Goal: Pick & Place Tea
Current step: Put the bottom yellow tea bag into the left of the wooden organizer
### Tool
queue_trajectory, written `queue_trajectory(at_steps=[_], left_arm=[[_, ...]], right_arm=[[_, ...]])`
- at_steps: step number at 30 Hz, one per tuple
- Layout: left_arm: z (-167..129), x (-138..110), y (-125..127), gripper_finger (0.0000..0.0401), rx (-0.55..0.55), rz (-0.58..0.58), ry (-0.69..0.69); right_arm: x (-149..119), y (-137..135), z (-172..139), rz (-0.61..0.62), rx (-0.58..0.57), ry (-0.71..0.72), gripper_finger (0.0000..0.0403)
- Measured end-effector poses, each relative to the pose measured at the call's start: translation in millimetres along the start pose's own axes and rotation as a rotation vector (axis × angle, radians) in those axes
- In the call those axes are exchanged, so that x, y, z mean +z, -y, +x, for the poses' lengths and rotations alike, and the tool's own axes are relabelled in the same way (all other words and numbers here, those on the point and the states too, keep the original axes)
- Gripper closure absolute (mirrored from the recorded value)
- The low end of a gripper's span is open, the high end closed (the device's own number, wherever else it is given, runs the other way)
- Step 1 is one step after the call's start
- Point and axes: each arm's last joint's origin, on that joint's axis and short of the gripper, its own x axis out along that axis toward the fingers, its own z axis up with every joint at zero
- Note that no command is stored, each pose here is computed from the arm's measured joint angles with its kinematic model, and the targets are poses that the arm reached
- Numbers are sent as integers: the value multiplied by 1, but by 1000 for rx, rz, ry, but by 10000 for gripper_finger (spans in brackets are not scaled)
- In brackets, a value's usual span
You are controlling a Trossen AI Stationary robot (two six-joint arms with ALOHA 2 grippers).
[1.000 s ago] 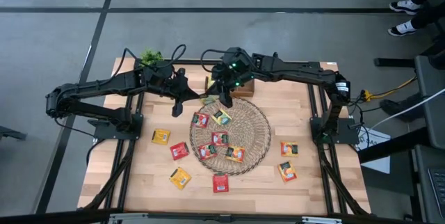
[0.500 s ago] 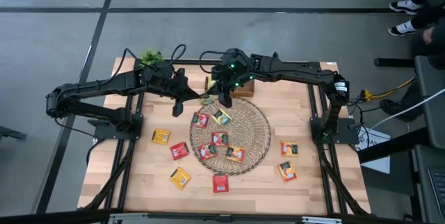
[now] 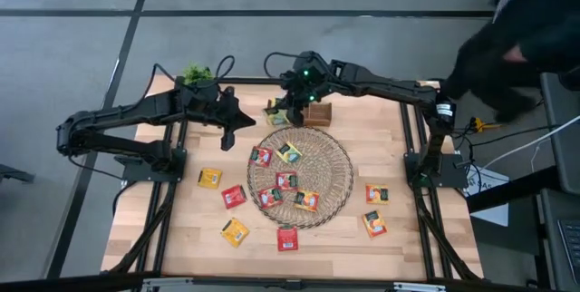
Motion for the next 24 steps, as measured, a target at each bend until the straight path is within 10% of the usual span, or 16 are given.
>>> queue_trajectory(at_steps=[24], left_arm=[[-22,3,0,387,113,-10,70]], right_arm=[[-17,17,25,52,5,125,403]])
